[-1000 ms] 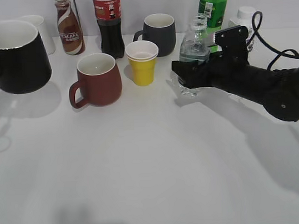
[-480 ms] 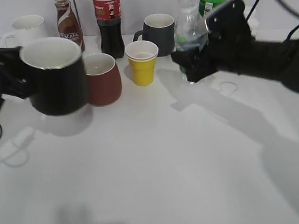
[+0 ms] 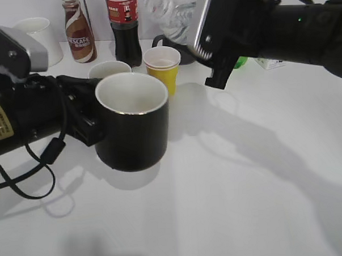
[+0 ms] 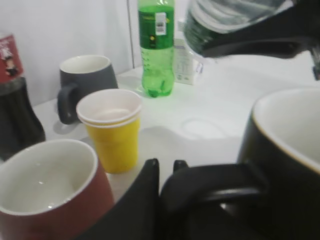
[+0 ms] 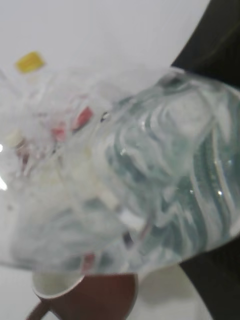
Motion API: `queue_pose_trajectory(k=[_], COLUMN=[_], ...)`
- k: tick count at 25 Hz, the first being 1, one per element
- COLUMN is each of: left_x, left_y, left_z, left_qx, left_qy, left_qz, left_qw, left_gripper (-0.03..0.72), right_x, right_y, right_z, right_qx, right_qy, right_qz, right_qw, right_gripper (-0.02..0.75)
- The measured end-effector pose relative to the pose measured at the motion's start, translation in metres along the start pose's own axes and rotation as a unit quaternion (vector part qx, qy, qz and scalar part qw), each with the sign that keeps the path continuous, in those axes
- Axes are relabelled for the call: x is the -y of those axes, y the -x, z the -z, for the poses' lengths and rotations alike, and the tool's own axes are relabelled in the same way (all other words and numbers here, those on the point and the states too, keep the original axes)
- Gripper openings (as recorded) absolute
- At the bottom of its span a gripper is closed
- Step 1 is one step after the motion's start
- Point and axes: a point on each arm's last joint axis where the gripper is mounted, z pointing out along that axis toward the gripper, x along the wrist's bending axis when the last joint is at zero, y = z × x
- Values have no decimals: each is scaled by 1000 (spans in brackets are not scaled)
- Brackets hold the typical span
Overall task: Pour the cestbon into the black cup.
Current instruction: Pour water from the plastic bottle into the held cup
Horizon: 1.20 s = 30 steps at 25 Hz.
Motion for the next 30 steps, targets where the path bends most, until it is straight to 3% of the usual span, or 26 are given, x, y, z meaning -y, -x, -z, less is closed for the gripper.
queue_pose_trajectory(k=[6,15,30], left_x=[1,1,1], left_y=[6,6,6], left_z=[-2,-2,-2], left_qx=[6,5,7], left_qy=[-5,-5,-6], left_qz=[3,4,2], left_qw=[1000,1000,1000], left_gripper=[47,47,47], right_x=[-6,-5,-8], right_y=[-5,-5,5], right_z=[-2,-2,-1], right_qx=[-8,-9,45], right_qy=[5,3,0], right_qz=[123,269,353], right_qw=[992,963,934], right_gripper=[451,451,451])
